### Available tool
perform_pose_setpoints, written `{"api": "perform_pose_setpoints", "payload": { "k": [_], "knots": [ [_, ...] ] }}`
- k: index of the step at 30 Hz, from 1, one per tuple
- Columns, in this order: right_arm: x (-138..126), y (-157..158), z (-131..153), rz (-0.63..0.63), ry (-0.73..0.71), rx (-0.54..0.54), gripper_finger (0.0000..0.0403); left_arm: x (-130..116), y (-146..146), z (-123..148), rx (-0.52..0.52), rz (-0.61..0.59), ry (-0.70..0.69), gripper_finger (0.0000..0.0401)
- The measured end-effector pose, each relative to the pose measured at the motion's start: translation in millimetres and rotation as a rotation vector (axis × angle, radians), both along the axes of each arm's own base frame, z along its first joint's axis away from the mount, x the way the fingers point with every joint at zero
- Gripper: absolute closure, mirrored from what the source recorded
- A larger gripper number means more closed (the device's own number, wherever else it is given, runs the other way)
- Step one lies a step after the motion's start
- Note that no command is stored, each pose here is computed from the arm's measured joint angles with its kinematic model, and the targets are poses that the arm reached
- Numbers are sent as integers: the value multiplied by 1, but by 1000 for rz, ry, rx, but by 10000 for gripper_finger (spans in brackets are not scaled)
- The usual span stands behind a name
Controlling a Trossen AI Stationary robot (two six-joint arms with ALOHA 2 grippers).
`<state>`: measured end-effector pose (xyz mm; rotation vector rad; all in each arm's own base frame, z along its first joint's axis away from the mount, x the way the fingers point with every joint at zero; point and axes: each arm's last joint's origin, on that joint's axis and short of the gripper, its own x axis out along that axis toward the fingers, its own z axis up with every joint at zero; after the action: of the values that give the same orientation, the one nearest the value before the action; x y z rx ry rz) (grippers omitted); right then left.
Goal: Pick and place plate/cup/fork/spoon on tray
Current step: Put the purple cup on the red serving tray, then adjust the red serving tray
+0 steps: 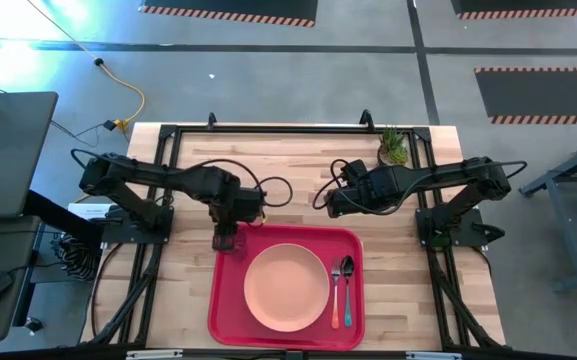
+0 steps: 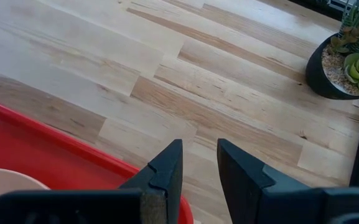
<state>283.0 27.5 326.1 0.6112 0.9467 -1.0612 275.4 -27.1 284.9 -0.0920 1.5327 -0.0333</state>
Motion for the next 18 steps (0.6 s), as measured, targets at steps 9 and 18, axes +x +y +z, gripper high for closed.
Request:
{"api": "perform_pose_setpoints", "payload": {
  "k": [9,18],
  "knots": [
    [0,0,0,0,0,0,311,0,5,0,-2,19,1,277],
    [0,0,0,4,2,10,311,0,5,1,-3,18,7,277]
  ]
}}
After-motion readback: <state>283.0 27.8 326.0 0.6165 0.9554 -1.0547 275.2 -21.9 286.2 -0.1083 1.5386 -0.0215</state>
